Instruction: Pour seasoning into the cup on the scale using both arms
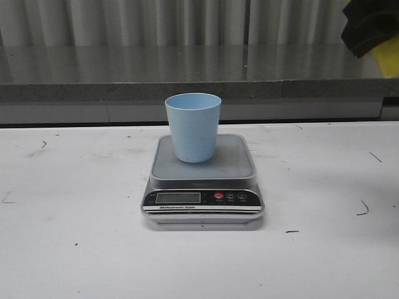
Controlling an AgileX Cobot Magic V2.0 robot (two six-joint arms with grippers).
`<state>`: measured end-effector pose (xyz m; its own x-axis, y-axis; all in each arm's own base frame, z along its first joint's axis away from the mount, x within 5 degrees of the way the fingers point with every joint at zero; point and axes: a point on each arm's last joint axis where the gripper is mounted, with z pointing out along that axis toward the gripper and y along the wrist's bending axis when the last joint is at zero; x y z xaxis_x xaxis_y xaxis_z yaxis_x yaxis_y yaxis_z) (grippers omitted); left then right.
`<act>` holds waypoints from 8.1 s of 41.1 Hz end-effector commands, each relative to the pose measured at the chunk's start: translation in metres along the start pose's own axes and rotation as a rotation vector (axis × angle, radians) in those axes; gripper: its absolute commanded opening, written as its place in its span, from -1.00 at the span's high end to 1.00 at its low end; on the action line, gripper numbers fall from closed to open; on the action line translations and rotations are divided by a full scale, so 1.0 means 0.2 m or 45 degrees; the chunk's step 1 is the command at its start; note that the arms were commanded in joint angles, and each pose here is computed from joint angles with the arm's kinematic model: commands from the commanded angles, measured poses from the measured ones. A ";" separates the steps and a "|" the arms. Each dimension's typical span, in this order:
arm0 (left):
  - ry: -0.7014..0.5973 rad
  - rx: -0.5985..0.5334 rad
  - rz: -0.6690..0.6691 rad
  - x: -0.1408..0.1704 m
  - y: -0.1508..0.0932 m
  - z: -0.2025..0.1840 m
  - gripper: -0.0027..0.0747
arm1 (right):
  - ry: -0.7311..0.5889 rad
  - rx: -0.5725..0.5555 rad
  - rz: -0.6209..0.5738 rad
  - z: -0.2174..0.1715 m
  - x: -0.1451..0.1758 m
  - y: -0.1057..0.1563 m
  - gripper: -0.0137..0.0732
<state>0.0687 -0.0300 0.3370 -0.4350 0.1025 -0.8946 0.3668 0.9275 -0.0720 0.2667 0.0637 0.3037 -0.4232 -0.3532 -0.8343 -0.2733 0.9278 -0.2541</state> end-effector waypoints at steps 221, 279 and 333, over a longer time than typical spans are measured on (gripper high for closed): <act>-0.194 -0.031 -0.047 -0.02 0.01 -0.04 0.98 | -0.098 -0.143 0.316 -0.94 0.26 0.00 0.84; -0.750 -0.450 -0.113 0.62 0.16 0.18 0.98 | -0.094 -0.143 0.316 -0.94 0.26 0.00 0.84; -0.768 -0.458 -0.083 0.62 0.16 0.17 0.98 | -0.097 -0.134 0.308 -0.94 0.27 0.00 0.84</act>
<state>0.0561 -0.0003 0.2080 0.0465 -0.0666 -0.9967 0.0084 0.9978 -0.0663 0.0794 0.0230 0.3377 -0.5117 -0.1135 -0.8516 -0.2644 0.9639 0.0304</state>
